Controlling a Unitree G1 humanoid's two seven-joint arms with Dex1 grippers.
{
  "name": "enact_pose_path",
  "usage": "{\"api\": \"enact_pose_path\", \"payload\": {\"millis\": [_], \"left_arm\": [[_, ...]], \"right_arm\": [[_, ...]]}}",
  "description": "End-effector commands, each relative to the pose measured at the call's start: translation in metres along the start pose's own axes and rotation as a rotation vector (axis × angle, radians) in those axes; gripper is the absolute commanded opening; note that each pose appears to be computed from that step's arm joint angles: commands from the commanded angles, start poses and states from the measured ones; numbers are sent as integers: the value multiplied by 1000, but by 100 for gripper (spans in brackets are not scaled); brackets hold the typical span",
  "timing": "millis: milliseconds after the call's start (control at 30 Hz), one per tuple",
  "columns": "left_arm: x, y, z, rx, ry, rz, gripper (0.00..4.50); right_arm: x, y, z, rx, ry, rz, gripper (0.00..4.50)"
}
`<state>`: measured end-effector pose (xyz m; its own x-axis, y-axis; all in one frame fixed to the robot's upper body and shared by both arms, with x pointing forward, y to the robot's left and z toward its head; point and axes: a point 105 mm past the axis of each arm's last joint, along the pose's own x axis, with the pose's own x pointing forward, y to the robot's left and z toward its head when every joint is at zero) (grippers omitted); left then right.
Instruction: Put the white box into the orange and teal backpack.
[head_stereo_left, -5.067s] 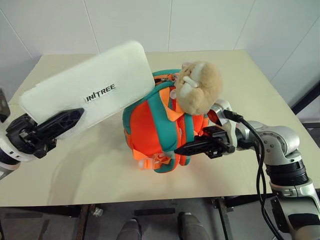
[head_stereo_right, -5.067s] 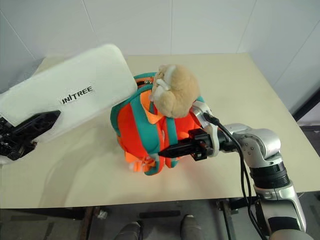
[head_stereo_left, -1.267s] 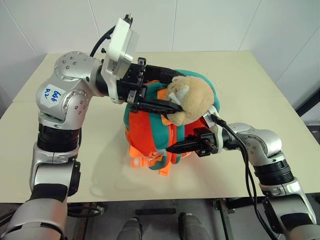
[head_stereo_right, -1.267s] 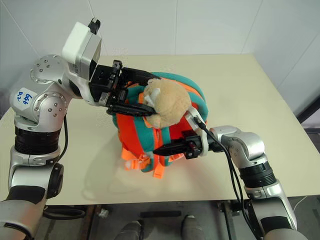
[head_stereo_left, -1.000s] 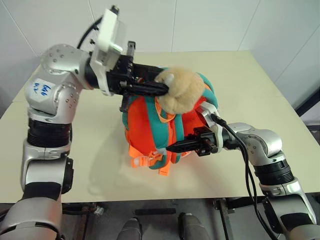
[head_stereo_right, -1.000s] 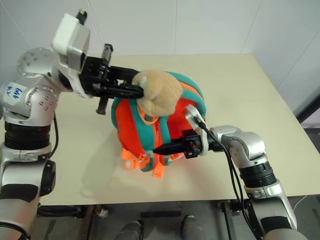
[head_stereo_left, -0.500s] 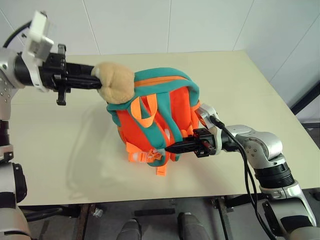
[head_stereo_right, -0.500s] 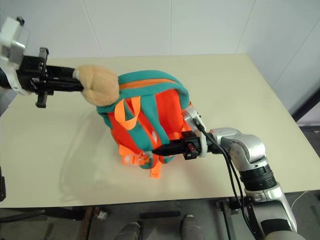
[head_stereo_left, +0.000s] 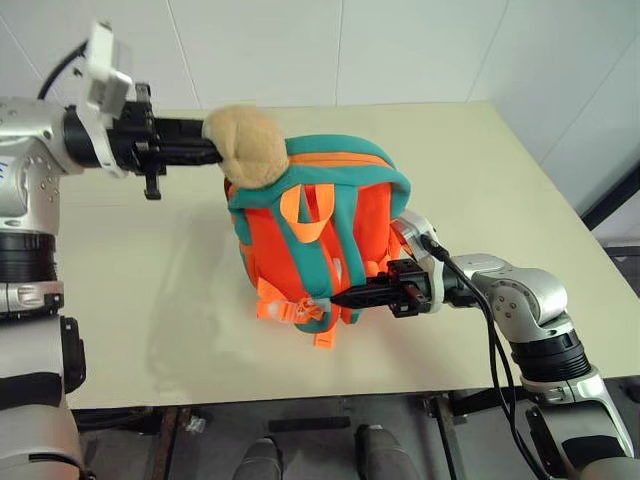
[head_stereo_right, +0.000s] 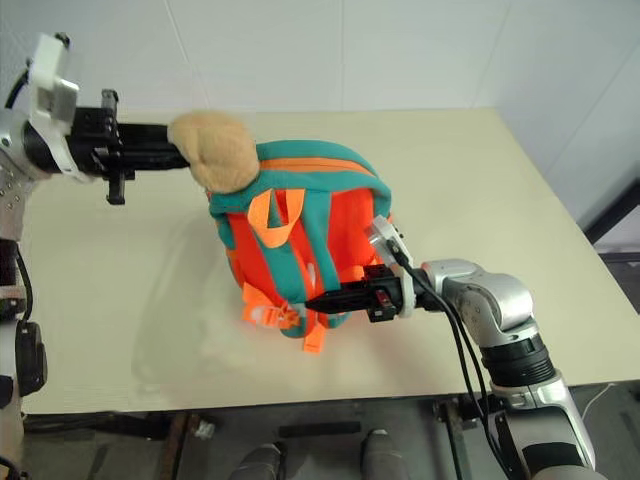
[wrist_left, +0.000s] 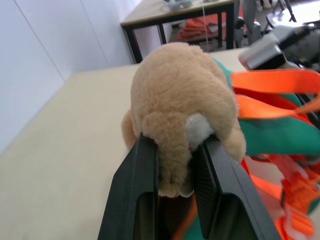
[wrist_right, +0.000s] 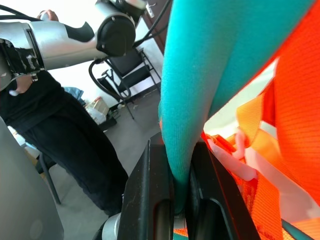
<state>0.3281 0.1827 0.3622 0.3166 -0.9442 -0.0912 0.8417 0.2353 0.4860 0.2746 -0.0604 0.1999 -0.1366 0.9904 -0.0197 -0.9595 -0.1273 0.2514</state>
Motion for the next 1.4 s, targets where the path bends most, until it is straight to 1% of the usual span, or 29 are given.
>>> {"api": "enact_pose_path", "payload": {"millis": [33,133,300,433,533,700,800,833,900,967,1067,1167,1233,1333,1367,1400], "left_arm": [[-27,16,28,81,7,110,80],[-39,20,33,90,36,134,80],[-64,13,27,-4,105,130,80],[-71,11,28,-72,42,143,80],[-70,12,14,-59,63,176,80],[-65,4,-12,-78,78,179,80],[-72,8,-8,-93,-21,250,80],[-78,12,-3,-112,-98,299,80],[-92,15,1,-157,-203,375,80],[-100,14,-2,-207,-260,419,80],[-111,9,-15,-285,-321,493,80],[-117,0,-38,-303,-260,556,80],[-121,-1,-47,-294,-240,613,80],[-124,-3,-63,-221,-143,693,80],[-125,-2,-69,-161,-92,724,80],[-124,-2,-73,-137,-61,735,80]], "right_arm": [[3,7,2,-16,-18,39,0],[5,7,1,-13,-24,41,0],[8,6,-1,-11,-39,44,0],[10,6,-2,-10,-45,44,0],[11,5,-2,-12,-54,41,0],[14,4,-2,-11,-63,38,0],[14,3,-2,-10,-66,36,0],[14,3,-2,-10,-68,34,0],[14,2,-1,-9,-73,29,0],[14,2,-2,-7,-77,26,0],[15,2,-3,-4,-79,26,0],[16,2,-2,-1,-80,28,0],[16,2,-3,-1,-78,31,0],[17,1,-2,-2,-78,32,0],[17,0,-1,-3,-78,33,0],[17,0,-1,-3,-78,34,0]]}}
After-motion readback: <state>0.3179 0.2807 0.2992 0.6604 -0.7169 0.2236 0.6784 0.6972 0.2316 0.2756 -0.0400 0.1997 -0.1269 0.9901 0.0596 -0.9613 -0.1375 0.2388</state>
